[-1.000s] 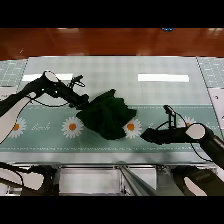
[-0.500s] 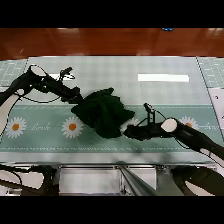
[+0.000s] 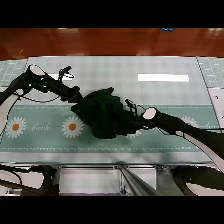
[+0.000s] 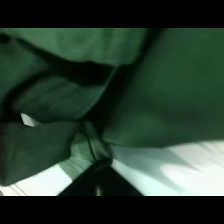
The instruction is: Fold the shirts.
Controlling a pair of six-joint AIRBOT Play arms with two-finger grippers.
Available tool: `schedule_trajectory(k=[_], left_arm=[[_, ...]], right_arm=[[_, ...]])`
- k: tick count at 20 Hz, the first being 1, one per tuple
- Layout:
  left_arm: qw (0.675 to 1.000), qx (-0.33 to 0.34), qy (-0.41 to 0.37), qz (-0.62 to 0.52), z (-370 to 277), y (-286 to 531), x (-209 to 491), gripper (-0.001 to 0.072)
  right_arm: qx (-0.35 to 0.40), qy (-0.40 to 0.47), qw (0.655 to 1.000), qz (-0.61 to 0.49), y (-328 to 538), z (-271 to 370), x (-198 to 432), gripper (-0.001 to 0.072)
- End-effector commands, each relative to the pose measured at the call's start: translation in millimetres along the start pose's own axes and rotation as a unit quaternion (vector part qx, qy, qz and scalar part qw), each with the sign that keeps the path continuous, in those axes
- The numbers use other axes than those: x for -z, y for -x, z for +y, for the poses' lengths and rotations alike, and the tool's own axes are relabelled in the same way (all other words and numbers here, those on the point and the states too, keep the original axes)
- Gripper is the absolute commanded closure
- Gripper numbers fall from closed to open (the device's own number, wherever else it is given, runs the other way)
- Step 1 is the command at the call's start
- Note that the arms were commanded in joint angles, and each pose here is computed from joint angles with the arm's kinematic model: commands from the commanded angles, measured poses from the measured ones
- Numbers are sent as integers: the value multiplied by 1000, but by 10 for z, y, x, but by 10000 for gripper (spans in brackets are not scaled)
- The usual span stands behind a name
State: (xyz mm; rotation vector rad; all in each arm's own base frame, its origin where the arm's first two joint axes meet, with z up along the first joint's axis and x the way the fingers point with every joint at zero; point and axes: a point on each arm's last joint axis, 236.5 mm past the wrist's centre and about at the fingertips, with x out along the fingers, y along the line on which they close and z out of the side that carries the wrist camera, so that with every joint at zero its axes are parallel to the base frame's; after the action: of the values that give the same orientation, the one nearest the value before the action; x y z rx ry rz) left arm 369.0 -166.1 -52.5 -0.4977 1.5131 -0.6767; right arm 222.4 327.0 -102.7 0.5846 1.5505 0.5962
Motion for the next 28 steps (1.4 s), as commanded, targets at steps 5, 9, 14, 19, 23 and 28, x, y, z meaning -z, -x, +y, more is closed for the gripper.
schedule_trajectory(k=[5, 9, 14, 19, 23, 28], left_arm=[[992, 67, -4, -108, -417, 605, -351, 690], [947, 100, -100, -290, -1193, 1947, -708, 690], [859, 58, -258, -438, -2365, 3379, -331, 690], [791, -18, -358, -496, -3106, 3937, 499, 690], [831, -92, -339, -431, -2907, 3649, 1058, 690], [892, -73, -265, -359, -2371, 2958, 1238, 690]], right_arm=[[-8, 123, 991, -57, 592, 498, -367, 686], [70, 179, 944, -267, 2516, 819, -1329, 687], [100, 267, 845, -453, 4665, 1756, -1216, 686], [138, 332, 750, -555, 5817, 2325, -304, 686], [204, 301, 726, -584, 6157, 2016, 272, 686], [279, 239, 764, -530, 6034, 1446, 451, 686]])
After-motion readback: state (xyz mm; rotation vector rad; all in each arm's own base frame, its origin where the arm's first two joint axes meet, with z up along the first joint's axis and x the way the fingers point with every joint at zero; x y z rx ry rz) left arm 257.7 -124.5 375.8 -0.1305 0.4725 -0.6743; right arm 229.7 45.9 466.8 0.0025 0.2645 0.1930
